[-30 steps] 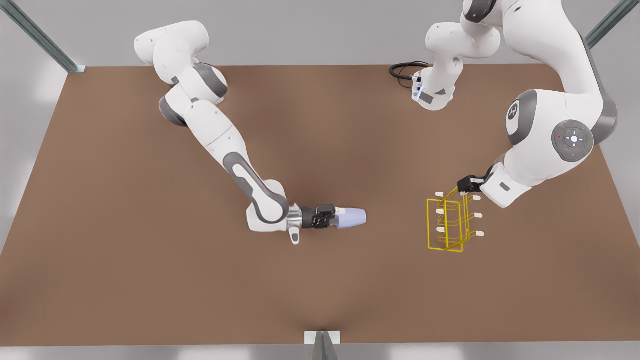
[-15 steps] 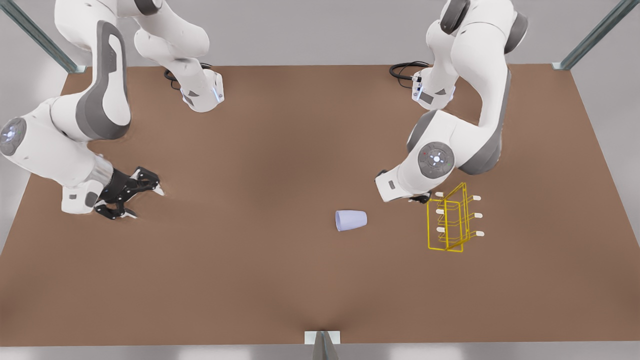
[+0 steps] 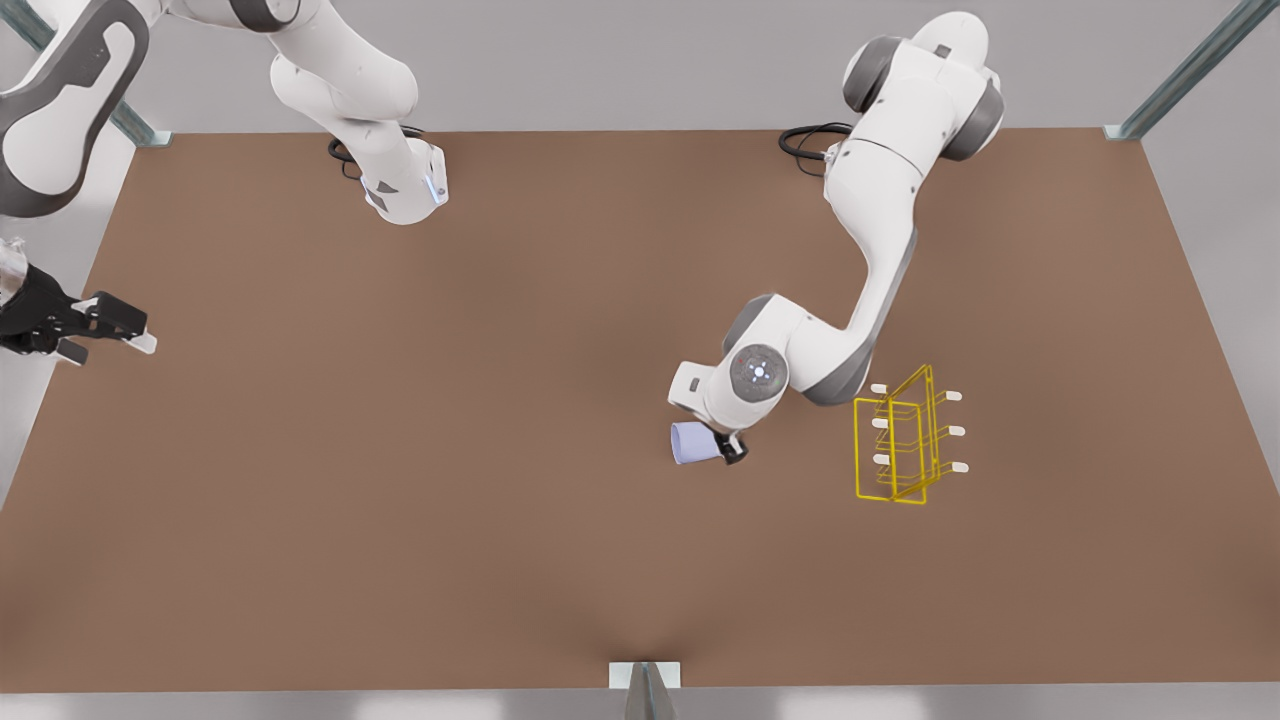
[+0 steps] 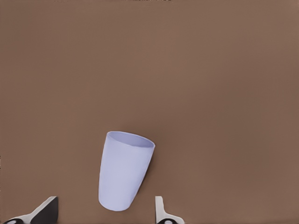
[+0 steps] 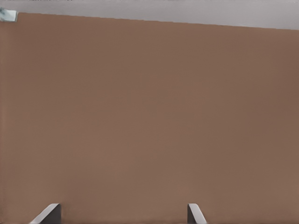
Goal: Place the cup on the cup holder
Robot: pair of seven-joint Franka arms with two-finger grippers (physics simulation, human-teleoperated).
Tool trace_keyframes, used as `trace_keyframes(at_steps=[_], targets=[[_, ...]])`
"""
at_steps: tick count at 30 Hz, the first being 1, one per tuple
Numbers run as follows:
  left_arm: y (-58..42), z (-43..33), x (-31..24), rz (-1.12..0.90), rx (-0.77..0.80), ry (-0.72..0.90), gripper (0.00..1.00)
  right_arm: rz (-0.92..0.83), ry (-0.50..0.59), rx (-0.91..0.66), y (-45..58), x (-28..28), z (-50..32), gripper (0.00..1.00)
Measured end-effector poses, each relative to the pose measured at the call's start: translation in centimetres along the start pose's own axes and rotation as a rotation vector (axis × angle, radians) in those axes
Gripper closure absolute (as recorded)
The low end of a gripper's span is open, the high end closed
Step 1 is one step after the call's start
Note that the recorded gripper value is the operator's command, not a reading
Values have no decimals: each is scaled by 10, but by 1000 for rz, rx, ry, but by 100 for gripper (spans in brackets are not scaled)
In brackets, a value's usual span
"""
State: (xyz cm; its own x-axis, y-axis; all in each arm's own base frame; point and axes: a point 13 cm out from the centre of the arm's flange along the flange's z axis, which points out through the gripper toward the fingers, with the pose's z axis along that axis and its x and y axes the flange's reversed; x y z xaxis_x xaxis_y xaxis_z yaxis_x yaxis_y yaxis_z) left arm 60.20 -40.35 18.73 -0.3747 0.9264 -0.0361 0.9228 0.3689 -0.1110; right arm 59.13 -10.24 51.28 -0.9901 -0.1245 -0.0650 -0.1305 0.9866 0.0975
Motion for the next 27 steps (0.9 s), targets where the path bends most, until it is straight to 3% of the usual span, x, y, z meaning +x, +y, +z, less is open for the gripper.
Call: trace_keyframes(at_steps=[4, 10, 27], targets=[[8, 27, 9, 99, -16, -13, 0, -136, 72, 82, 93, -12, 8, 0], [16, 41, 4, 224, -47, -49, 0, -16, 79, 89, 56, -10, 16, 0], [5, 104, 17, 407, -27, -31, 0, 65, 35, 99, 57, -28, 24, 0]])
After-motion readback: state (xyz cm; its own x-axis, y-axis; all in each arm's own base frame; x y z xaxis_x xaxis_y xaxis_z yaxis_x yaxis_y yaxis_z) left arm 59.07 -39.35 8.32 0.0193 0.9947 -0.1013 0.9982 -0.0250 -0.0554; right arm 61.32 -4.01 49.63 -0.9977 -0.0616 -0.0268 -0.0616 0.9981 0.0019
